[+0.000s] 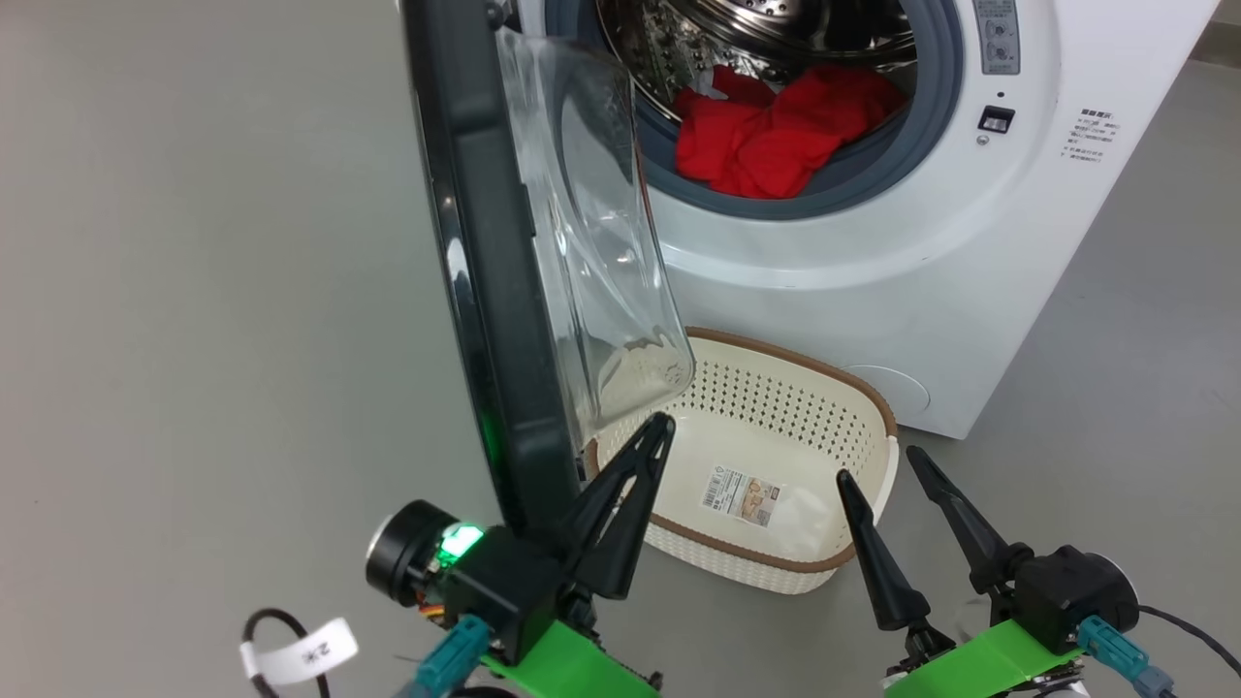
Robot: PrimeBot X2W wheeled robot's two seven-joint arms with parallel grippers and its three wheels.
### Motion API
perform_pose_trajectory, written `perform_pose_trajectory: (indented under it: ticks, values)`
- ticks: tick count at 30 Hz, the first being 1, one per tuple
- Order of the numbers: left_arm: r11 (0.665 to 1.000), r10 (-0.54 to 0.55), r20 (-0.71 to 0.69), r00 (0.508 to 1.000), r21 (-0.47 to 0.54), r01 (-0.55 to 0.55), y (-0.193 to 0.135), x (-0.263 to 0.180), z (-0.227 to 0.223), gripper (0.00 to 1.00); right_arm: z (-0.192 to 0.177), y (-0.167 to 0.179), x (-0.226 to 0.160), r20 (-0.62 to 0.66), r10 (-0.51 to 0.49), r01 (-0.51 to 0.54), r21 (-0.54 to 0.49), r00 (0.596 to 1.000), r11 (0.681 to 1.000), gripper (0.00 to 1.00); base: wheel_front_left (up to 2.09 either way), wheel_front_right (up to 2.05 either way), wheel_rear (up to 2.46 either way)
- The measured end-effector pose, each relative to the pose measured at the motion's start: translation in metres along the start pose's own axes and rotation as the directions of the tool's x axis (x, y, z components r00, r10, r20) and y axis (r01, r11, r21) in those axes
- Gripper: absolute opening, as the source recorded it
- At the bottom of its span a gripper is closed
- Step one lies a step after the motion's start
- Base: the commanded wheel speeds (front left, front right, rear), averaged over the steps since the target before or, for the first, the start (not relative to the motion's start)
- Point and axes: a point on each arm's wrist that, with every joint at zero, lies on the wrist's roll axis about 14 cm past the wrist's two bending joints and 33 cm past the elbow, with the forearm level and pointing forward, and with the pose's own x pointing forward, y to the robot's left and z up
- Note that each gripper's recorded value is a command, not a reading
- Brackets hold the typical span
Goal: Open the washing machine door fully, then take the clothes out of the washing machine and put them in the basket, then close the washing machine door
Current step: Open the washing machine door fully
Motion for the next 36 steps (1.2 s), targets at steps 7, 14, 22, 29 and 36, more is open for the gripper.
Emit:
perform_pose_trajectory:
  ticks: [7,14,22,29,36]
  values:
    - [0.999,0.039,-0.113,0.993,-0.008,-0.04,0.006,0.0,-0.034,0.0,-0.001,-0.005,-0.001,-0.001,-0.017,0.017,0.009,1.0,1.0,1.0,0.0,0.0,0.0]
    - [0.994,0.094,-0.166,0.982,-0.036,-0.101,0.022,-0.003,-0.051,0.0,-0.002,-0.009,-0.002,-0.004,-0.027,0.027,0.019,1.0,0.999,1.0,0.0,0.0,0.0]
    - [0.987,0.15,-0.179,0.972,-0.028,-0.157,0.039,-0.008,-0.058,0.0,-0.004,-0.009,0.0,-0.007,-0.027,0.027,0.03,1.0,0.999,1.0,0.0,0.0,0.0]
    - [0.981,0.192,-0.171,0.966,-0.009,-0.196,0.052,-0.015,-0.055,0.0,-0.003,-0.004,0.002,-0.005,-0.014,0.014,0.028,1.0,1.0,1.0,0.0,0.0,0.0]
    - [0.952,0.305,-0.166,0.938,0.036,-0.304,0.086,-0.034,-0.052,0.0,-0.007,0.006,0.009,-0.014,0.02,-0.02,0.034,1.0,0.999,1.0,0.0,0.0,0.0]
